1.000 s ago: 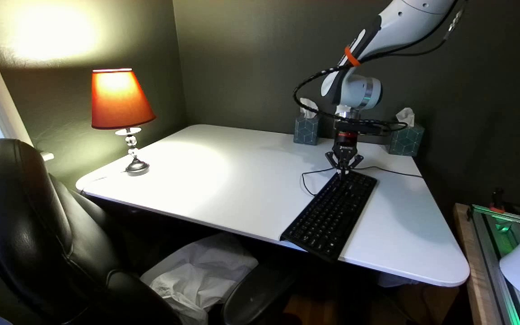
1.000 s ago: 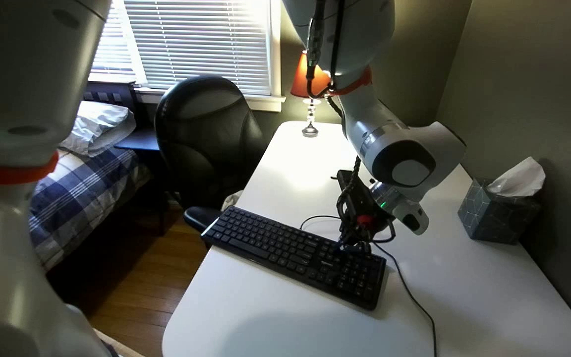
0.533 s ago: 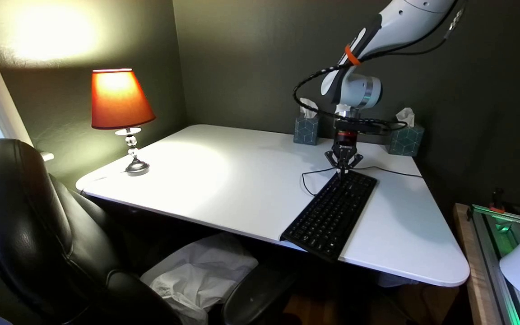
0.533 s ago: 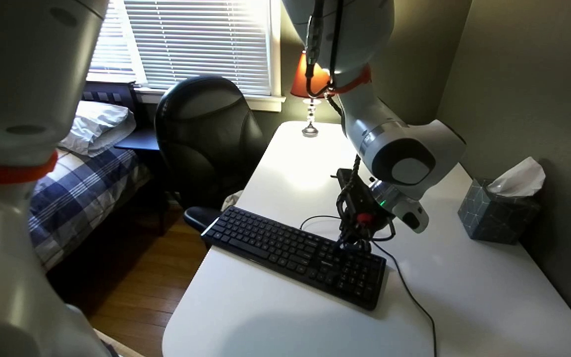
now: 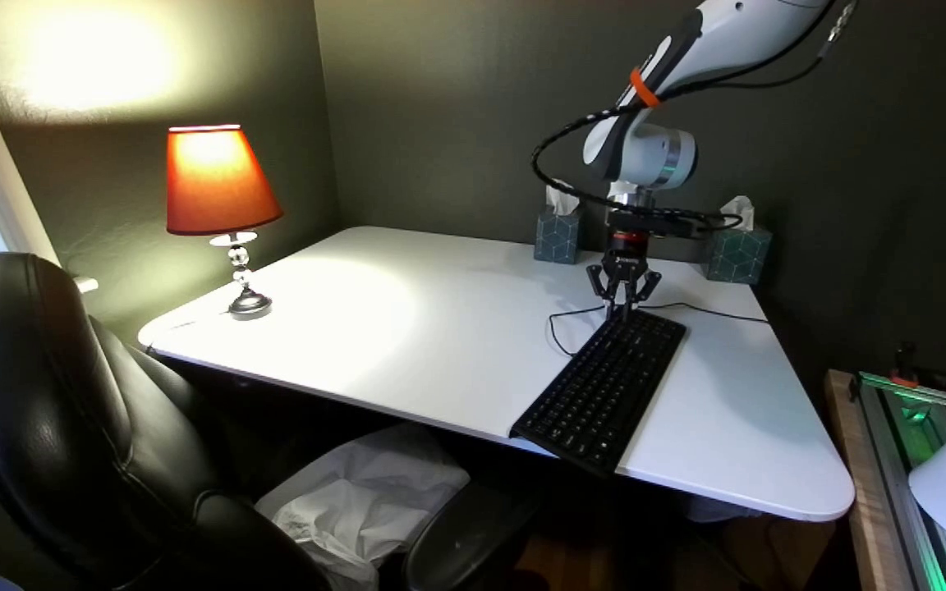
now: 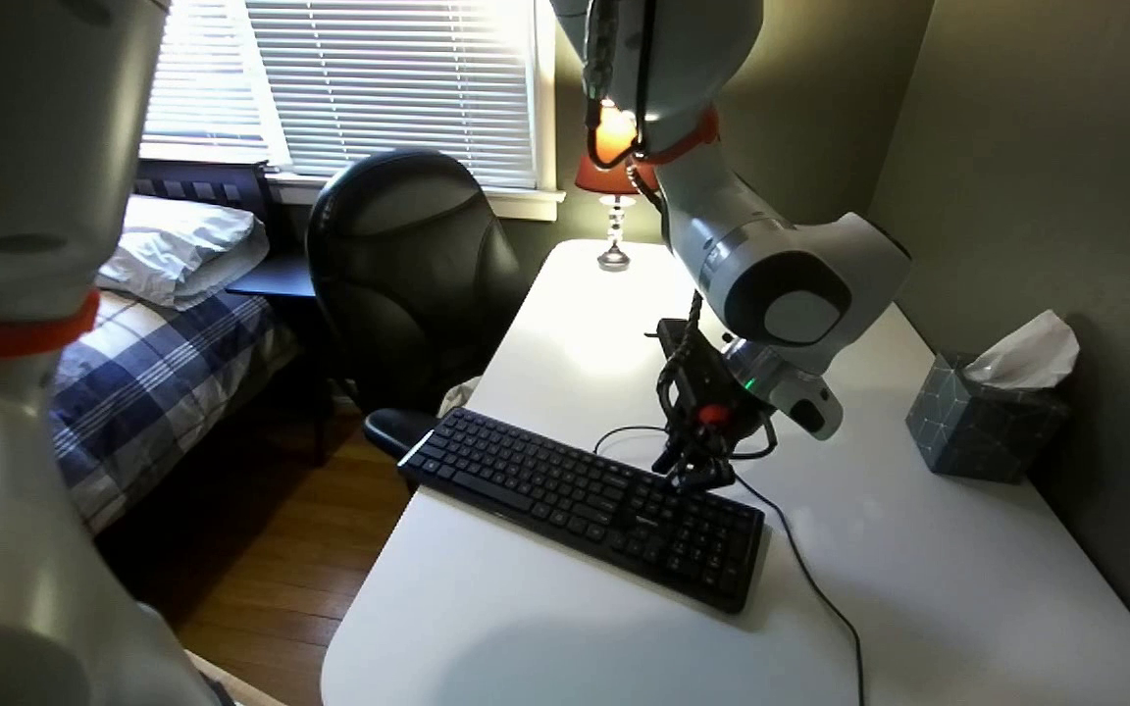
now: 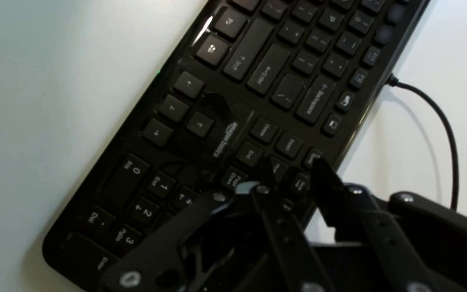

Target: Press a key on the right side of the keyboard

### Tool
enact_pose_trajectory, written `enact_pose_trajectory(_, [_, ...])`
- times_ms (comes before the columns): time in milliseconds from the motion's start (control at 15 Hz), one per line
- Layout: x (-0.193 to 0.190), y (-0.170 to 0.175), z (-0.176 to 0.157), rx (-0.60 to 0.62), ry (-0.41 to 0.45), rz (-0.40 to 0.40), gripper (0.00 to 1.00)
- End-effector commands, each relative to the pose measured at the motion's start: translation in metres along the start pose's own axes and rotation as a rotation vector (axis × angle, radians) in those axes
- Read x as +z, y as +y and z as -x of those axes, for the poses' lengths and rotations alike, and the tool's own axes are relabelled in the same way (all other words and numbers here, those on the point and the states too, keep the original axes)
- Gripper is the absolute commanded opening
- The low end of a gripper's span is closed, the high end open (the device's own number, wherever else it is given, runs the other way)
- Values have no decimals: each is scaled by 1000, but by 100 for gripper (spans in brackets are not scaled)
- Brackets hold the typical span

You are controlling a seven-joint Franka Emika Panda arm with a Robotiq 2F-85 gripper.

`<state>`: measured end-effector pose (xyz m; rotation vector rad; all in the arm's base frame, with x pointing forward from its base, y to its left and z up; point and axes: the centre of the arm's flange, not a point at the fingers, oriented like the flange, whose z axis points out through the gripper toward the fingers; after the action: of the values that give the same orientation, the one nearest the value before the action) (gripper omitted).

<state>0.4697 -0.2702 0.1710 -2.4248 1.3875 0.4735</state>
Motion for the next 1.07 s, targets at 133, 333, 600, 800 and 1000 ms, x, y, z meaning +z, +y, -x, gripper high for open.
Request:
enact_pose_trajectory(133, [-1, -2, 31, -58, 111, 35, 78])
enact_pose_trajectory(333, [-2, -3, 45, -92, 169, 56, 99])
enact_pose_trajectory(600, [-8, -4, 65, -136, 243, 81, 100])
enact_pose_trajectory(800, [-13, -5, 76, -168, 289, 107, 100])
enact_pose_trajectory(1000, [-12, -12, 62, -176, 264, 96, 100])
